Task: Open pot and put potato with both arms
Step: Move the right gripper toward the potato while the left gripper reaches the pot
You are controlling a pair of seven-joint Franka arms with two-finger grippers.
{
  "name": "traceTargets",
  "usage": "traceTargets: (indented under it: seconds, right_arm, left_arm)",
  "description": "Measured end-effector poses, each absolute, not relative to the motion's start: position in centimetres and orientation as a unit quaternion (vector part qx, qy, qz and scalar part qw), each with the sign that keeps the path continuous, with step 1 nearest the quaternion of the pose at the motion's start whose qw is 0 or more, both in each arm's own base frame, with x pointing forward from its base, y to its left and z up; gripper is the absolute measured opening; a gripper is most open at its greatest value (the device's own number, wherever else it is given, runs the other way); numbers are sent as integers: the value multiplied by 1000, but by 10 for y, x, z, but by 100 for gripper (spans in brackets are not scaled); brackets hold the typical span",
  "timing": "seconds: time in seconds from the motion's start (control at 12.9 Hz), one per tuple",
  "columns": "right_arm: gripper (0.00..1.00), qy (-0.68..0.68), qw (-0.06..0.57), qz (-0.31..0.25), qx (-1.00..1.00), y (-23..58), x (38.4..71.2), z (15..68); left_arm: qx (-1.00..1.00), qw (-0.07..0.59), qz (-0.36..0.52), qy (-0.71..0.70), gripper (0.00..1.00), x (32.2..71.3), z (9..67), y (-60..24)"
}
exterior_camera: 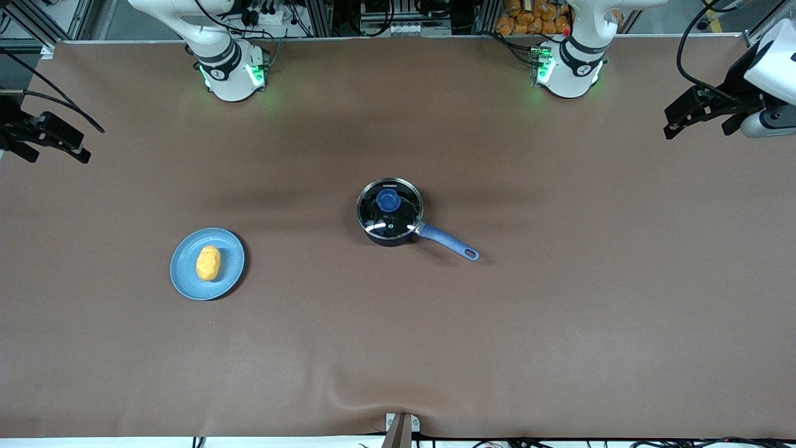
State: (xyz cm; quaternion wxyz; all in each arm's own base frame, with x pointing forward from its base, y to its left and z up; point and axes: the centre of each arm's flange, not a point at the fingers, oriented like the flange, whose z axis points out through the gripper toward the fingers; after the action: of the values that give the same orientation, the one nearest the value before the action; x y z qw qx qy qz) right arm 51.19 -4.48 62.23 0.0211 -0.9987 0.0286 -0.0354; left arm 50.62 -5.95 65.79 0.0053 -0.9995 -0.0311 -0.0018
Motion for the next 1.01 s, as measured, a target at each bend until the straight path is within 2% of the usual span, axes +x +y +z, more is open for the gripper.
traceTargets:
  seconds: [0.7, 1.01]
  right_arm:
    - [100, 25, 21, -26, -999, -42, 512, 612]
    - [100, 21, 19, -17, -999, -37, 545, 550]
  left_arm:
    - [-999, 6, 5, -34, 100, 508, 654, -57]
    - [-1000, -5, 27, -9, 100, 527, 622, -87]
